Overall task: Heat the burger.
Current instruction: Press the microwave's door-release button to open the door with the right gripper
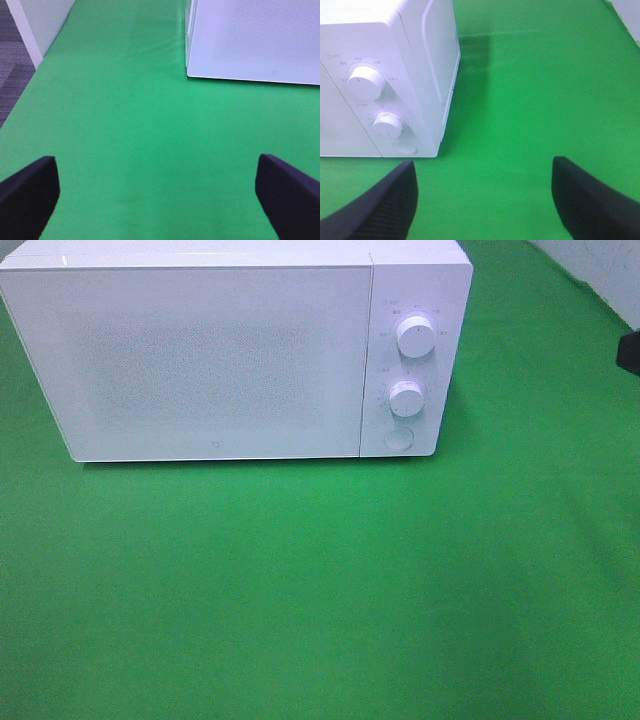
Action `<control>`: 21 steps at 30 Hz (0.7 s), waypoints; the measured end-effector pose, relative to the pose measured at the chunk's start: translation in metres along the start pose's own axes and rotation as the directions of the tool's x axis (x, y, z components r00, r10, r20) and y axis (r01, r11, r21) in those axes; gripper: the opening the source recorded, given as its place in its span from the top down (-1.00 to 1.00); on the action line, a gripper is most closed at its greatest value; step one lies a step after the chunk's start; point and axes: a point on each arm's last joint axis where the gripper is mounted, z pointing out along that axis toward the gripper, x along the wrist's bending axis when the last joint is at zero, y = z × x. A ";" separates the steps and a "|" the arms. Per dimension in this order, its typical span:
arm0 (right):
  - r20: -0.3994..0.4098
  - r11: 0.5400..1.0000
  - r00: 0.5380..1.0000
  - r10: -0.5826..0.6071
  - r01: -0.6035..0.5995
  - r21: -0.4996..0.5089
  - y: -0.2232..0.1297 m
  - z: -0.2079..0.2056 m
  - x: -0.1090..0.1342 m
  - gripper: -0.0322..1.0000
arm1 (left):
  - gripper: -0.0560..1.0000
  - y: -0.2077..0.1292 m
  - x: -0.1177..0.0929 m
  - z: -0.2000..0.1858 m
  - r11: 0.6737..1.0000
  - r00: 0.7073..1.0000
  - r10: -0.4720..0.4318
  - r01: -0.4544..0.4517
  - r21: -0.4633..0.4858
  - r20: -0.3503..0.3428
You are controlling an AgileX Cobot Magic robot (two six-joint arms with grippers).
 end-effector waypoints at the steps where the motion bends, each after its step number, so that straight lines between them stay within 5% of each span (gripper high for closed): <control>1: 0.000 1.000 1.000 0.000 0.000 0.000 0.000 0.000 0.000 -0.48 | -0.98 0.000 0.000 0.000 1.000 1.000 0.000 0.000 0.000 0.000; 21: -0.019 0.985 1.000 0.017 -0.020 -0.169 -0.016 0.086 0.004 -0.48 | -0.98 0.000 0.000 0.000 1.000 1.000 0.000 0.000 0.000 0.000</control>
